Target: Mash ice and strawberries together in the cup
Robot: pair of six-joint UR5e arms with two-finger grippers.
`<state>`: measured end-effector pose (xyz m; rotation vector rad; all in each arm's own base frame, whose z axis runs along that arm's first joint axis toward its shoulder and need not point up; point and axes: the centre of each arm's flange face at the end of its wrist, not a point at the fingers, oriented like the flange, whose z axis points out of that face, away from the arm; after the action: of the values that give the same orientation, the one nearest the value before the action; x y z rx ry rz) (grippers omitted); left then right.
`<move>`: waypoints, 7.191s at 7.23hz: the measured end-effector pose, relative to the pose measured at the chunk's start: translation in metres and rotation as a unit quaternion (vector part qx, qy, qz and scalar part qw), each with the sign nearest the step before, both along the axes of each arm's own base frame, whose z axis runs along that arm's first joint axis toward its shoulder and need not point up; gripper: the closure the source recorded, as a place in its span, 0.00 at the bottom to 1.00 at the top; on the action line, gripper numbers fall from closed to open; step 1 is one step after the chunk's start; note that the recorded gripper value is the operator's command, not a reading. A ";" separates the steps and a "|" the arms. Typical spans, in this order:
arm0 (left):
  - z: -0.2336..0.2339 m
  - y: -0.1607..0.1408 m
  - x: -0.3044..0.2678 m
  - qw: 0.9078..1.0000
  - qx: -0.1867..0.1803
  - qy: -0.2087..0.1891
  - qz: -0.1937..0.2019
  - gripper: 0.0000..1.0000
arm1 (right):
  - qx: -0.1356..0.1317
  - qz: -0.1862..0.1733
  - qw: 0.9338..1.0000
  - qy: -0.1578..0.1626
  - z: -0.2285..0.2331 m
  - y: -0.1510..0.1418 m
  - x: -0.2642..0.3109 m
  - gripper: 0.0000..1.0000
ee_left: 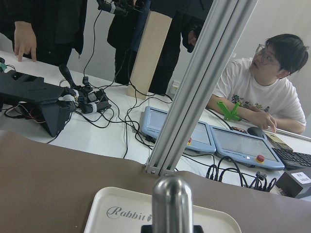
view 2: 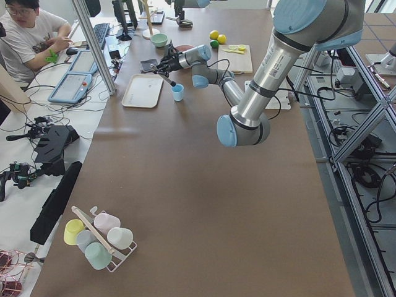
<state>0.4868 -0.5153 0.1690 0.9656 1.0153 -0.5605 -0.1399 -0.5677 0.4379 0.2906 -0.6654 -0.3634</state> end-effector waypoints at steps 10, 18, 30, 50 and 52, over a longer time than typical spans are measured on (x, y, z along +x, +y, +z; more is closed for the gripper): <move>-0.008 0.016 -0.004 1.000 0.023 -0.011 0.015 1.00 | -0.001 0.001 1.000 0.003 0.003 0.001 0.001 0.03; 0.011 0.015 0.015 1.000 0.015 -0.017 0.022 1.00 | 0.000 0.000 1.000 0.002 0.002 0.003 0.000 0.03; 0.344 -0.111 -0.314 0.936 -0.196 -0.131 0.264 1.00 | 0.011 0.002 1.000 0.003 -0.007 0.001 0.001 0.03; 0.436 0.057 -0.555 0.917 -0.187 -0.097 0.338 0.02 | -0.013 0.004 1.000 0.012 0.022 0.012 0.013 0.02; 0.415 0.031 -0.535 0.913 -0.175 -0.130 0.345 0.02 | -0.016 0.005 1.000 0.014 0.023 0.009 0.013 0.02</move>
<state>-0.0484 -0.4843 0.5837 0.3042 0.8985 -0.0100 -0.1271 -0.5582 0.4606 0.2589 -0.6422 -0.3464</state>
